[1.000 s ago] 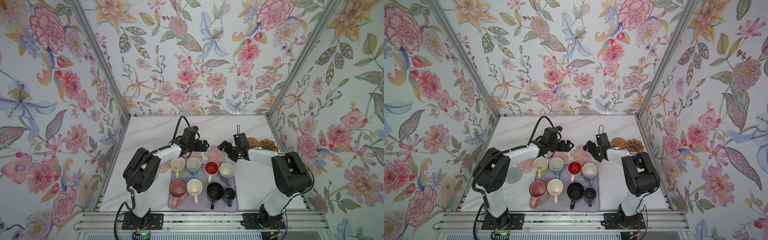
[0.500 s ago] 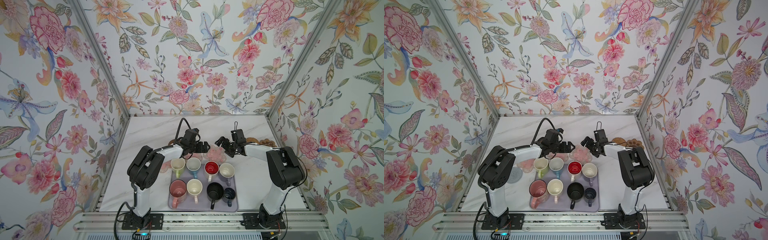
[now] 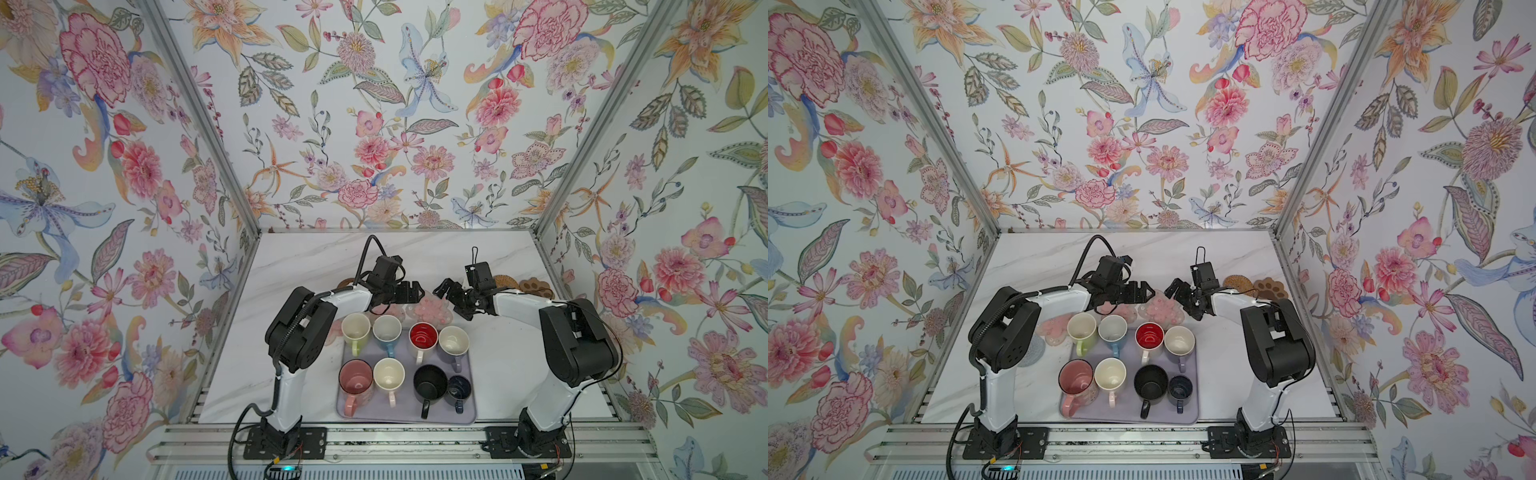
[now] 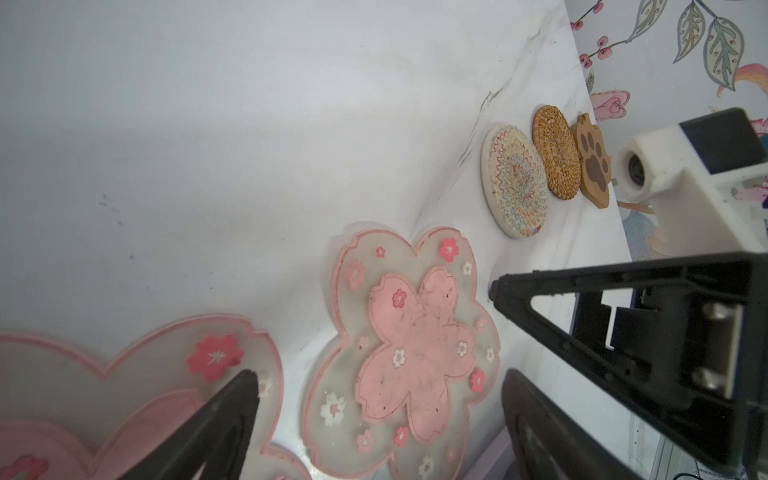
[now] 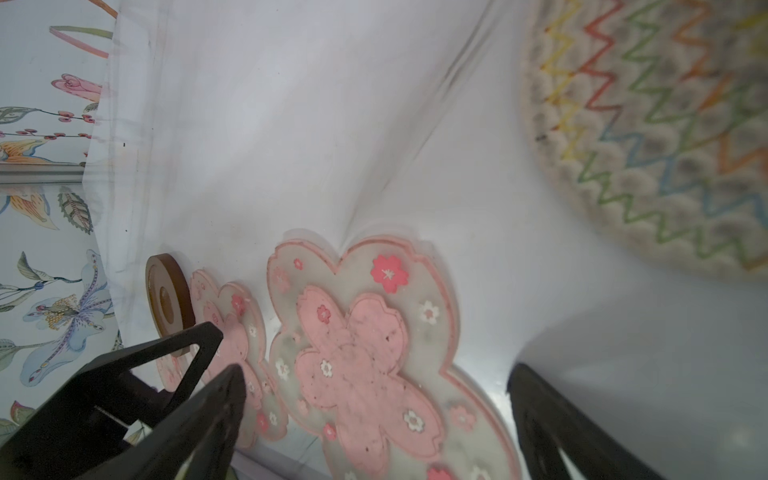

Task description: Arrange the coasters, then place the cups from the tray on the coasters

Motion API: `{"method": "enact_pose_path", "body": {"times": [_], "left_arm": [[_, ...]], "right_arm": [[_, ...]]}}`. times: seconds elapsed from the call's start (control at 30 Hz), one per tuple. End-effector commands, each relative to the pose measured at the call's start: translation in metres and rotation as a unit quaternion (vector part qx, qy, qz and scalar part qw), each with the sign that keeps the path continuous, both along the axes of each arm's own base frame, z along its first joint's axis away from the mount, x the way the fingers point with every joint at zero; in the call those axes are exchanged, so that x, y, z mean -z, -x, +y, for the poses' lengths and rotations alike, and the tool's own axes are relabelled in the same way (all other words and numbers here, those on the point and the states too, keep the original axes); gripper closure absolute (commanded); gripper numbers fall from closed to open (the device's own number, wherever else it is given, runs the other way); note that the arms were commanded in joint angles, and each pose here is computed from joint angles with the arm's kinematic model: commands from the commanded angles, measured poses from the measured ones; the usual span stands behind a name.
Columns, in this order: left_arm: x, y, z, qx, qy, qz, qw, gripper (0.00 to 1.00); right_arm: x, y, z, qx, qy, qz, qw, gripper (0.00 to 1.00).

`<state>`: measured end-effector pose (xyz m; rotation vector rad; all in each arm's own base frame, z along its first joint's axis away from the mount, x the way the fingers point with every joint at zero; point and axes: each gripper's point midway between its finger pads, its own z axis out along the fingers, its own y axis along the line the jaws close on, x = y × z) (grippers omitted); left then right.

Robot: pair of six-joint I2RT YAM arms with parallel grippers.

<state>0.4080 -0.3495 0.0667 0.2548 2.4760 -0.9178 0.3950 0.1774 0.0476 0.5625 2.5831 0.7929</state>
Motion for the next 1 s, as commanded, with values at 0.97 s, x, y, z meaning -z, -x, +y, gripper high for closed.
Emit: {"method": "enact_pose_path", "body": {"times": [0.97], "left_arm": [[0.039, -0.007, -0.045, 0.019, 0.032, 0.067, 0.997, 0.07]], "right_arm": [[0.001, -0.018, 0.016, 0.004, -0.033, -0.002, 0.999, 0.01]]}}
